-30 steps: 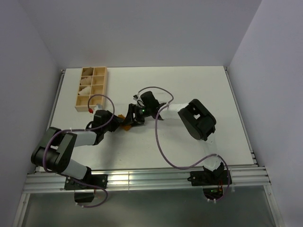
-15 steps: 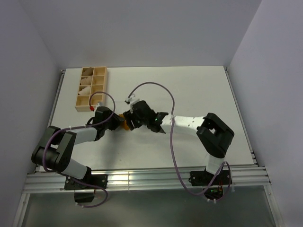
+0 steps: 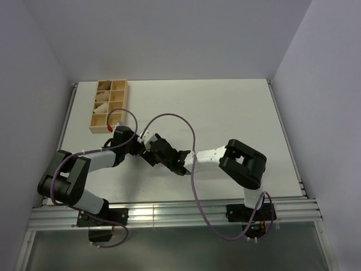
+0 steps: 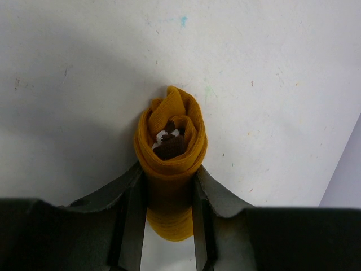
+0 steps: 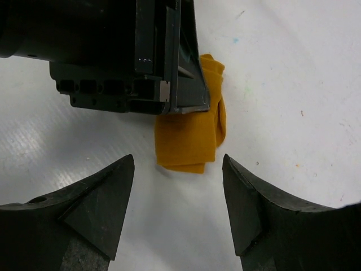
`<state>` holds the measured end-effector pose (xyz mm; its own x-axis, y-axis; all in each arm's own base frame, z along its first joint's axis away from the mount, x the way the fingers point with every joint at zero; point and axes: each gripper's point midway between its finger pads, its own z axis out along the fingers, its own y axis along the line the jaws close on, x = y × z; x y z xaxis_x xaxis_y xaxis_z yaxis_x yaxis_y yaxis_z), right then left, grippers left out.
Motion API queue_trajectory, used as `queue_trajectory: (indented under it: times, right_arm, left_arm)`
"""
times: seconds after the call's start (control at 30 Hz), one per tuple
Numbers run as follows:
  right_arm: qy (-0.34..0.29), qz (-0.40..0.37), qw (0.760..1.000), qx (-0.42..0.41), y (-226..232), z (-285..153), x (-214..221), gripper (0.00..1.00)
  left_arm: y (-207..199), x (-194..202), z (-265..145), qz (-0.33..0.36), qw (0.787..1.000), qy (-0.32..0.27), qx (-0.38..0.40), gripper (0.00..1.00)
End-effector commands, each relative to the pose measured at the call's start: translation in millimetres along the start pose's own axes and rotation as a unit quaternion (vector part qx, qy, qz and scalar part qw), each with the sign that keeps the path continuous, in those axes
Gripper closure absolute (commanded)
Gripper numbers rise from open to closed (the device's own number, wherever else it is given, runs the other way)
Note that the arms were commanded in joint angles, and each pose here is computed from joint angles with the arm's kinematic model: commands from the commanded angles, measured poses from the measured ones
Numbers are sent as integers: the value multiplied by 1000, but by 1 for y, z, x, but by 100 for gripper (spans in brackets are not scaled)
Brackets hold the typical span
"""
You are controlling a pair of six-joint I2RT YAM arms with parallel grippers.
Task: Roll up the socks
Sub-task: Roll the sock at the center of the board.
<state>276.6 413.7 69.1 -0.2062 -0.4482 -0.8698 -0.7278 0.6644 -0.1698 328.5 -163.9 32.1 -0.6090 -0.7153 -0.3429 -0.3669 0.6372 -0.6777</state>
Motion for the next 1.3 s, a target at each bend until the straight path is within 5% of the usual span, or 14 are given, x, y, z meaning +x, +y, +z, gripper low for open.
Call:
queue_trajectory:
  times: [0.0, 0.97, 1.27]
  right_arm:
    - [-49, -13, 999, 20, -3, 8, -19, 29]
    - [-29, -44, 999, 9, 13, 41, 14, 43]
    - [-25, -41, 999, 5, 15, 42, 21, 80]
  left_arm:
    - [11, 14, -2, 12, 999, 33, -25, 73]
    - [9, 20, -5, 3, 999, 49, -18, 73]
    - [7, 22, -8, -4, 999, 53, -12, 67]
